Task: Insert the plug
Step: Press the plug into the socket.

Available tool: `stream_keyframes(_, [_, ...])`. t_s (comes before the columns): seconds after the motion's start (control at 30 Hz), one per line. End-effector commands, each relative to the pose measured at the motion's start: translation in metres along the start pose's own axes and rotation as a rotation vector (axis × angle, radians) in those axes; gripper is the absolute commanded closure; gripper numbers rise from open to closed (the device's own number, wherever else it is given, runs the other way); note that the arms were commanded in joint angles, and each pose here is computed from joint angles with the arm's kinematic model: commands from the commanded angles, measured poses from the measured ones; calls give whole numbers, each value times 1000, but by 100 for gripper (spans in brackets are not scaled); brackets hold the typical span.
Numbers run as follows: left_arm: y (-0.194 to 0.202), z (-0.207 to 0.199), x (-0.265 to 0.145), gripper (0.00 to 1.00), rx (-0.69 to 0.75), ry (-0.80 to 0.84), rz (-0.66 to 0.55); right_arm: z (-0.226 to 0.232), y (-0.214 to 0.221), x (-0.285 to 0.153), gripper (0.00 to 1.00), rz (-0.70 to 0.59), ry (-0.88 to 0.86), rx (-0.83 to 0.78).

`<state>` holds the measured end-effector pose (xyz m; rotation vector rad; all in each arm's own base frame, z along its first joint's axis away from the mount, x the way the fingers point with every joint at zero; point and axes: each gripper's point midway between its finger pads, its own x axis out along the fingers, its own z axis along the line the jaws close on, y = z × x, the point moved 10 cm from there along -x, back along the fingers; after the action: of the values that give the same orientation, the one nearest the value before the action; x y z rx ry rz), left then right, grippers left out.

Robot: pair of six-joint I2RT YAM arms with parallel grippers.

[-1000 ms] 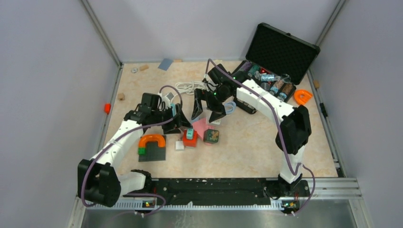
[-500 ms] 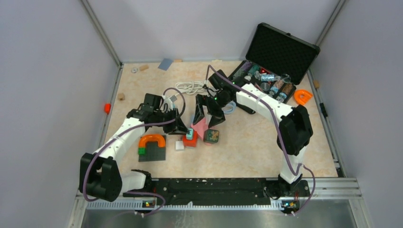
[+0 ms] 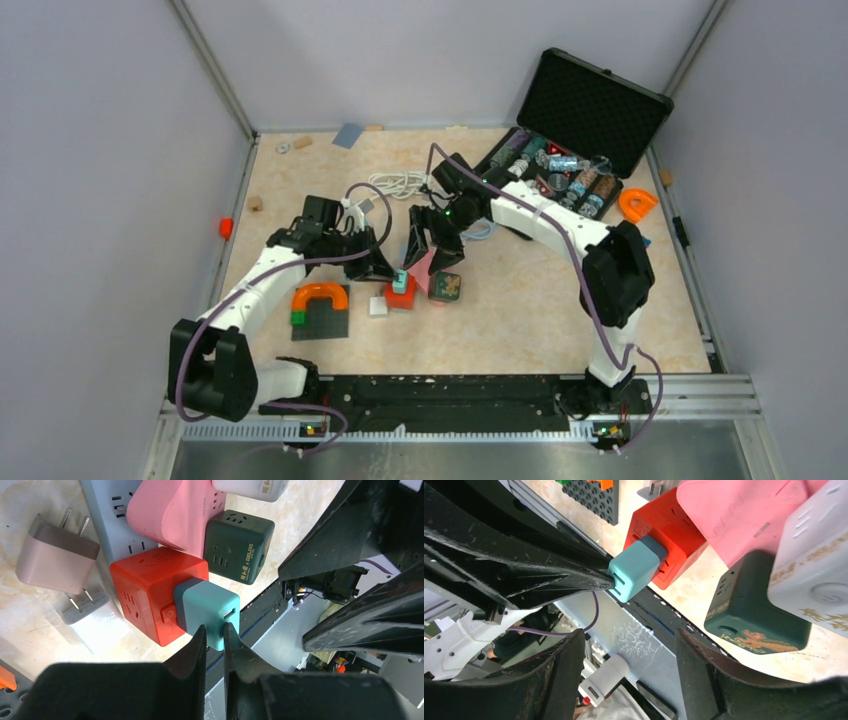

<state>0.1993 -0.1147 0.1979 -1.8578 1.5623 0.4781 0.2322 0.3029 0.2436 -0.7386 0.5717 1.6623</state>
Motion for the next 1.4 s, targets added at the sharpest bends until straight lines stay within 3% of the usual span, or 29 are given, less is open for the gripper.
stream_keyframes(0.0, [26,49,16,100,-54,-309,119,14,0,19,39,38,2,-40])
stream_keyframes(0.2, [27,51,16,100,-62,-333,127,13,3,53,53,101,49,-43])
stream_keyframes(0.37, [27,51,15,100,-65,-353,118,8,3,61,72,117,77,-35])
stream_keyframes(0.6, [28,54,17,100,-78,-373,131,-9,6,73,89,135,145,10])
stream_keyframes(0.8, [29,58,19,100,-100,-423,149,-17,7,76,93,144,210,34])
stream_keyframes(0.97, [25,52,15,100,-78,-400,122,6,-2,58,82,102,132,-69])
stream_keyframes(1.03, [18,41,9,97,-43,-364,81,17,-6,46,64,77,94,-103])
stream_keyframes(1.1, [4,25,0,73,-1,-311,13,25,-10,32,48,48,50,-125])
stream_keyframes(1.2, [-20,2,-8,38,53,-231,-83,29,-15,14,33,15,-7,-137])
stream_keyframes(1.27, [-37,-13,-12,28,82,-177,-129,31,-16,0,25,-11,-40,-150])
stream_keyframes(1.37, [-57,-33,-16,21,102,-79,-159,31,-18,-20,17,-48,-76,-160])
